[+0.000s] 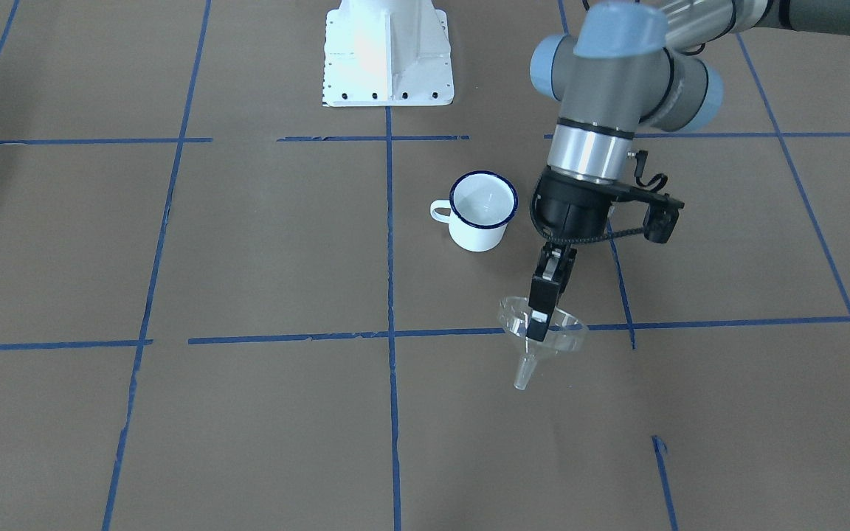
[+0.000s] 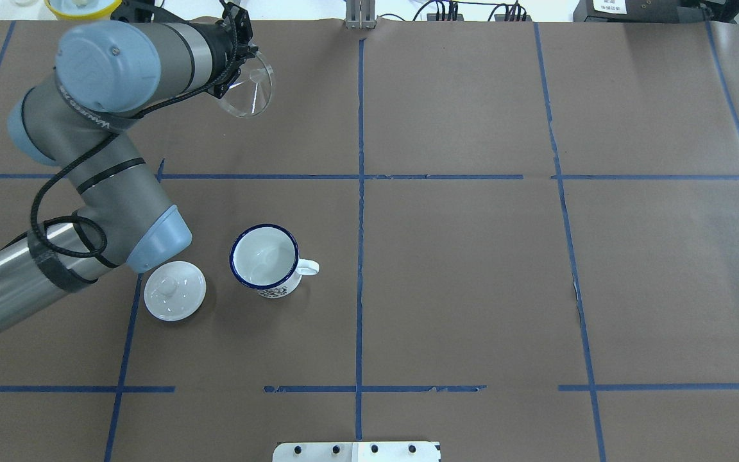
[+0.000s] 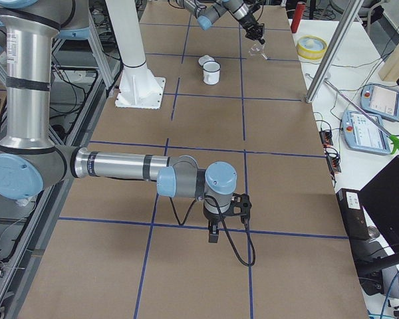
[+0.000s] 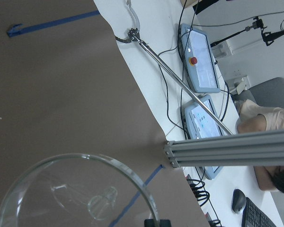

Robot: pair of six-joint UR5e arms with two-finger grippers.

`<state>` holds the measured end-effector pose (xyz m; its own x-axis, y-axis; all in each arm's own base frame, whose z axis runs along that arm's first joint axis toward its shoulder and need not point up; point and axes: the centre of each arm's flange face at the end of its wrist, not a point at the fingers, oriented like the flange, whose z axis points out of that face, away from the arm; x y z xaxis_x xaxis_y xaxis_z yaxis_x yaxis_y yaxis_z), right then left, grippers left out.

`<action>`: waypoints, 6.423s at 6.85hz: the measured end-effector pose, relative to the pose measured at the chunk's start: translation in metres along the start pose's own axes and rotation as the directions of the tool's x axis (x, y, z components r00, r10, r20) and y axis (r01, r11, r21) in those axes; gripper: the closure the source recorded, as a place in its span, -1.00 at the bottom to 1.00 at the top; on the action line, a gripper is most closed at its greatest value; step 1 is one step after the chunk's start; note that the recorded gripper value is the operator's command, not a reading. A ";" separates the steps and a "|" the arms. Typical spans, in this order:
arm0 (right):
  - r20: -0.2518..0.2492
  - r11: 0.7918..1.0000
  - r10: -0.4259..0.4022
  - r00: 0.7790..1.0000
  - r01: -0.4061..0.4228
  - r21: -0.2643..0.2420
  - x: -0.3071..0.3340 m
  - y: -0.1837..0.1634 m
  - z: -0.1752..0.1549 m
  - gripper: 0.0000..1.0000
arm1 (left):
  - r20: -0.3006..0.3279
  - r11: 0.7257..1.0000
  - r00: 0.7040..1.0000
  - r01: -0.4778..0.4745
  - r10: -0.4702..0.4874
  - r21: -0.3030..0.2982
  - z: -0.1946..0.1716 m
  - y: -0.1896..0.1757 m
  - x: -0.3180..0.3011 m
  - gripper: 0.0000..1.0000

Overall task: Remove funnel from cup
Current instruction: 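Carry the funnel farther from the robot and lower it onto the table, then move the left gripper down over the white lid beside the mug, then grasp the white lid's knob with the left gripper and lift it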

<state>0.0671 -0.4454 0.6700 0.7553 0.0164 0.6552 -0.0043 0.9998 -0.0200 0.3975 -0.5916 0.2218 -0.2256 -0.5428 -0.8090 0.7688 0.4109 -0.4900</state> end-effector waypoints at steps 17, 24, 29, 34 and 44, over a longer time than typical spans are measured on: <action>0.000 1.000 0.000 1.000 0.000 0.000 0.000 0.000 0.000 -1.00 | 0.017 0.645 0.694 -0.660 0.720 -0.386 -0.088 -0.106 -0.100 -1.00; 0.000 1.000 0.000 1.000 0.000 0.000 0.000 0.000 0.000 -1.00 | 0.101 0.413 0.466 -0.640 0.879 -0.648 -0.123 -0.026 -0.173 -1.00; 0.000 1.000 0.000 1.000 0.000 0.000 0.000 0.000 0.000 -1.00 | 0.179 0.408 0.407 -0.591 0.896 -0.696 -0.093 0.007 -0.236 -1.00; 0.000 1.000 0.000 1.000 0.000 0.000 0.000 0.000 0.000 -1.00 | 0.162 0.397 0.409 -0.598 0.898 -0.697 -0.086 0.009 -0.242 -0.98; 0.000 1.000 0.000 1.000 0.000 0.000 0.000 0.000 0.000 -1.00 | 0.165 0.399 0.412 -0.587 0.896 -0.704 -0.092 0.012 -0.243 1.00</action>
<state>0.0672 -0.4454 0.6702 0.7553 0.0167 0.6552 -0.0044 0.9998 -0.0204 0.4061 -0.3875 0.3828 0.6948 0.0238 -0.7188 0.0183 0.9985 0.0507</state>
